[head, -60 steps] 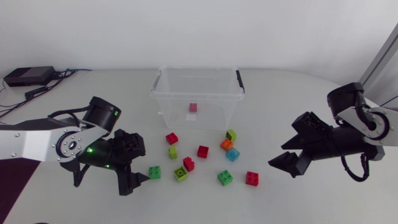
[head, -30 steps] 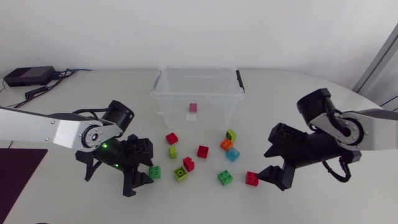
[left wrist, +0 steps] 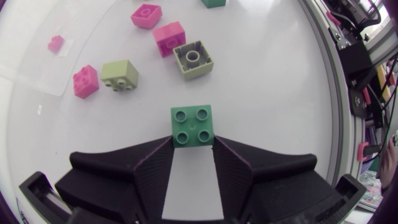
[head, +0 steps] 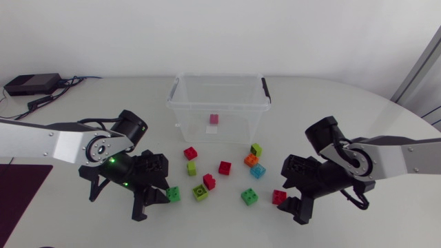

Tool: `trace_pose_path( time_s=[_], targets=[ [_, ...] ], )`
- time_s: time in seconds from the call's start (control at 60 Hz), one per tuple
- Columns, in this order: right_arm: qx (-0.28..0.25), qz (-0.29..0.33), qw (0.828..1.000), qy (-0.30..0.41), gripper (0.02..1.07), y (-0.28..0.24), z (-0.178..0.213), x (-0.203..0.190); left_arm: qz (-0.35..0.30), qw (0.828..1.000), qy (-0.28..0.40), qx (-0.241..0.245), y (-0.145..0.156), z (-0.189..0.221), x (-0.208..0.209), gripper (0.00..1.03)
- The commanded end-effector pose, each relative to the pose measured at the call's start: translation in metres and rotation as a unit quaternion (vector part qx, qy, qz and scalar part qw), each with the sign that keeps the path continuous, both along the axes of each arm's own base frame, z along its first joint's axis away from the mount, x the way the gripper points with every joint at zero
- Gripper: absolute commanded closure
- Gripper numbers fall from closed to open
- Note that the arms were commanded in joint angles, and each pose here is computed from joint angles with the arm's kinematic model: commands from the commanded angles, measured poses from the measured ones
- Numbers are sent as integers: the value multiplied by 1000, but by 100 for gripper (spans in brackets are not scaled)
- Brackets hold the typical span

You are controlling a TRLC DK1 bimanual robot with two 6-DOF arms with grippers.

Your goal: Pick up the duplo bricks and place them in the container

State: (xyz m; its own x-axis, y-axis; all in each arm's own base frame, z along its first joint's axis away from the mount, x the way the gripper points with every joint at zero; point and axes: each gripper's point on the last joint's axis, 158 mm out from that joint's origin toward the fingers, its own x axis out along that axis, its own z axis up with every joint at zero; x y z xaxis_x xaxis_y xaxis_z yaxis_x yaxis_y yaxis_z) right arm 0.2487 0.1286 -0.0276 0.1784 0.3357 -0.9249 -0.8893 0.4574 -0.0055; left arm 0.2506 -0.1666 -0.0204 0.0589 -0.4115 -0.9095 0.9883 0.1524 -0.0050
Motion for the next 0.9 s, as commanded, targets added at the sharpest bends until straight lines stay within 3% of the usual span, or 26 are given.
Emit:
trace_pose_path(
  time_s=[0.0,0.15,0.3,0.6,0.883],
  targets=[
    [-11,17,1000,14,33,-2,-14,-12,-8,999,-26,-16,-3,20,7,73],
    [-12,23,1000,16,65,0,-23,-15,1,998,-53,-34,-2,50,11,73],
    [-14,25,999,21,74,0,-27,-17,13,995,-78,-63,-2,91,19,73],
    [-3,21,1000,-9,78,-1,5,-11,52,981,-132,-134,-20,165,51,73],
    [25,3,998,-64,78,10,68,11,139,953,-176,-203,-38,205,129,72]
  ],
)
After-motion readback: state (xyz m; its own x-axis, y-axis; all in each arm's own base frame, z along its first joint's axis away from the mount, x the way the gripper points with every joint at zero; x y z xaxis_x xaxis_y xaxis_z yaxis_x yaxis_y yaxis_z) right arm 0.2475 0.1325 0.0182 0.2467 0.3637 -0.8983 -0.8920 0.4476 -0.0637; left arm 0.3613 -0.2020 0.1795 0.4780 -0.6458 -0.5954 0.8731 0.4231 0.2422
